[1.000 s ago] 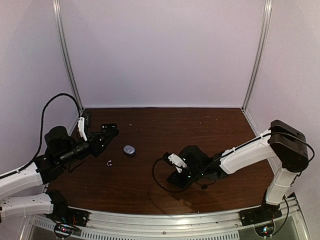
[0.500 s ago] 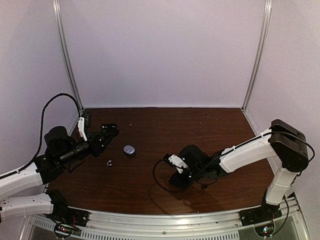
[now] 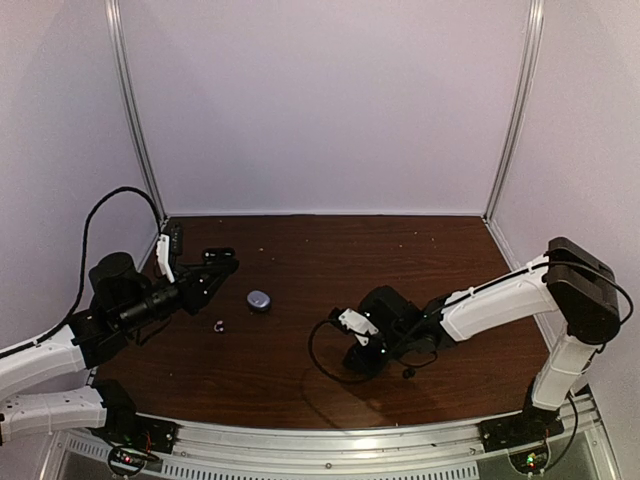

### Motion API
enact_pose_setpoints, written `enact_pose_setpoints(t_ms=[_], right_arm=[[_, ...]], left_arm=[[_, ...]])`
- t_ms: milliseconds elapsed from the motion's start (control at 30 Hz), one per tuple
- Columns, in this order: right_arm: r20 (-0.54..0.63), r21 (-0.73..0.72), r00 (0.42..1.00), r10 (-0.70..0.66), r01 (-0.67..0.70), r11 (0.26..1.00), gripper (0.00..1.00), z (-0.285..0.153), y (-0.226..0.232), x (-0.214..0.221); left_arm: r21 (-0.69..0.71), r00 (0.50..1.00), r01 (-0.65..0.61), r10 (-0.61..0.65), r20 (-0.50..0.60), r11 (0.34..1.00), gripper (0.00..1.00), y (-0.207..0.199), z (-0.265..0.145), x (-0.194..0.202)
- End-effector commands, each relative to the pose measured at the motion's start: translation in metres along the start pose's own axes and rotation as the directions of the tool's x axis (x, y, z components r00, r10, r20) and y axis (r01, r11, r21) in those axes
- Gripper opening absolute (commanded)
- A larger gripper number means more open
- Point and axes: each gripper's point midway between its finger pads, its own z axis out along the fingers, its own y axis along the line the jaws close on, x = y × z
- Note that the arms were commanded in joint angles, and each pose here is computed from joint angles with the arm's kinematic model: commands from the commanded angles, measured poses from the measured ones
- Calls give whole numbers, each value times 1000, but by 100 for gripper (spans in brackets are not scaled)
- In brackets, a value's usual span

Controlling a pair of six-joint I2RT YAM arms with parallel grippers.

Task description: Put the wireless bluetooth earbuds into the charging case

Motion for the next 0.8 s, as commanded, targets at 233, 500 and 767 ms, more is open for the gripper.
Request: enact_pose_setpoints(t_ms=[233, 500, 767], right_arm=[[-1, 32, 1000, -31, 31, 999, 29, -14, -6, -6], [-8, 48, 999, -49, 49, 998, 25, -19, -9, -7], [-34, 17, 996, -79, 80, 997, 18, -14, -5, -5]], left_arm=[[34, 999, -14, 12, 52, 999, 0, -6, 1, -12], [42, 999, -14, 12, 47, 999, 0, -7, 4, -12], [41, 999, -15, 13, 50, 999, 0, -8, 4, -13]])
